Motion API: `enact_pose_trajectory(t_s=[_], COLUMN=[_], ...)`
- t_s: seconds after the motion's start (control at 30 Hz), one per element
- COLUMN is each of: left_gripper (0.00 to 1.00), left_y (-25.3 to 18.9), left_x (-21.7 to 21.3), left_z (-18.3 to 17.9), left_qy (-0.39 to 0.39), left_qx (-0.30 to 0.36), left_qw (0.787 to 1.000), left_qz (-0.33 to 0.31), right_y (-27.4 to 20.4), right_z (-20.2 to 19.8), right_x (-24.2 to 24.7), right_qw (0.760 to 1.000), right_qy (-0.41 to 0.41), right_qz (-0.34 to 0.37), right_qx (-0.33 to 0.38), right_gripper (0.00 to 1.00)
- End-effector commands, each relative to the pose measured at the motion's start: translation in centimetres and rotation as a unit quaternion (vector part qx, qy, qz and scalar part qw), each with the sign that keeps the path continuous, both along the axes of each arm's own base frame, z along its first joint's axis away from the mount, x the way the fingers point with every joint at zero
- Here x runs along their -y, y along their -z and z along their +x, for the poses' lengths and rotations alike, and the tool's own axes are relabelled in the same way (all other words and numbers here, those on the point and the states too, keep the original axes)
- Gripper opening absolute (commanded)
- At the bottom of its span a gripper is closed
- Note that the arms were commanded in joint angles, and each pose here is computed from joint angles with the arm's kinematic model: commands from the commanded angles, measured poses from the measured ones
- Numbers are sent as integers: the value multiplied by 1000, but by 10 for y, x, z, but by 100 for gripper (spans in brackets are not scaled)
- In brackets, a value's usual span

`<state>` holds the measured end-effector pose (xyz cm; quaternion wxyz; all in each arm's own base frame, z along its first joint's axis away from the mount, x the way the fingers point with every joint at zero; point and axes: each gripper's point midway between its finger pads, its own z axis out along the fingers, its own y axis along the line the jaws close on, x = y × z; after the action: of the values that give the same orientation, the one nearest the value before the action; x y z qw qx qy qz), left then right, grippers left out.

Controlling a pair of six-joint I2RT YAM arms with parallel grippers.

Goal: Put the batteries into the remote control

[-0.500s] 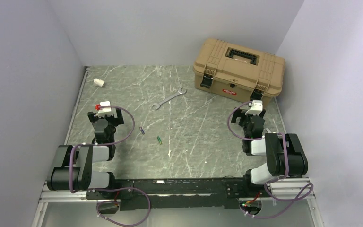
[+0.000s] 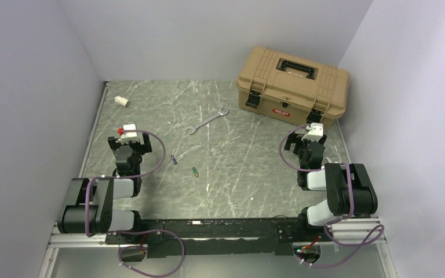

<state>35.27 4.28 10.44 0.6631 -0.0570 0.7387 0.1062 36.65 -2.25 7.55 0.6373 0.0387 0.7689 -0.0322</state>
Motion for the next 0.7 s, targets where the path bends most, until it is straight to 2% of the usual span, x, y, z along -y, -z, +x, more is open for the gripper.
enact_pose_trajectory(t_s=[0.0, 0.17, 0.23, 0.33, 0.47, 0.6, 0.67], left_gripper=[99, 99, 99, 99, 99, 99, 99], left_y=[-33, -49, -53, -54, -54, -41, -39], left_x=[8, 1, -1, 1, 11, 33, 42], left_z=[1, 0, 0, -4, -13, -14, -12], left_qy=[22, -30, -63, -89, -95, -45, -18], left_qx=[51, 15, -7, -62, -102, -125, -119], left_qw=[998, 999, 997, 989, 977, 972, 972], left_qz=[18, 3, -50, -100, -162, -195, -200], right_y=[-19, -28, -40, -48, -51, -30, -19], right_z=[9, 5, 4, 4, -2, -15, -26], right_x=[11, 23, 23, 26, 29, 23, 22], right_qw=[999, 996, 996, 991, 964, 934, 919], right_qy=[37, 77, 78, 112, 191, 224, 243], right_qz=[12, 16, 20, 62, 157, 186, 196], right_qx=[35, 46, 37, -31, -95, -206, -242], right_gripper=[100, 100, 100, 100, 100, 100, 96])
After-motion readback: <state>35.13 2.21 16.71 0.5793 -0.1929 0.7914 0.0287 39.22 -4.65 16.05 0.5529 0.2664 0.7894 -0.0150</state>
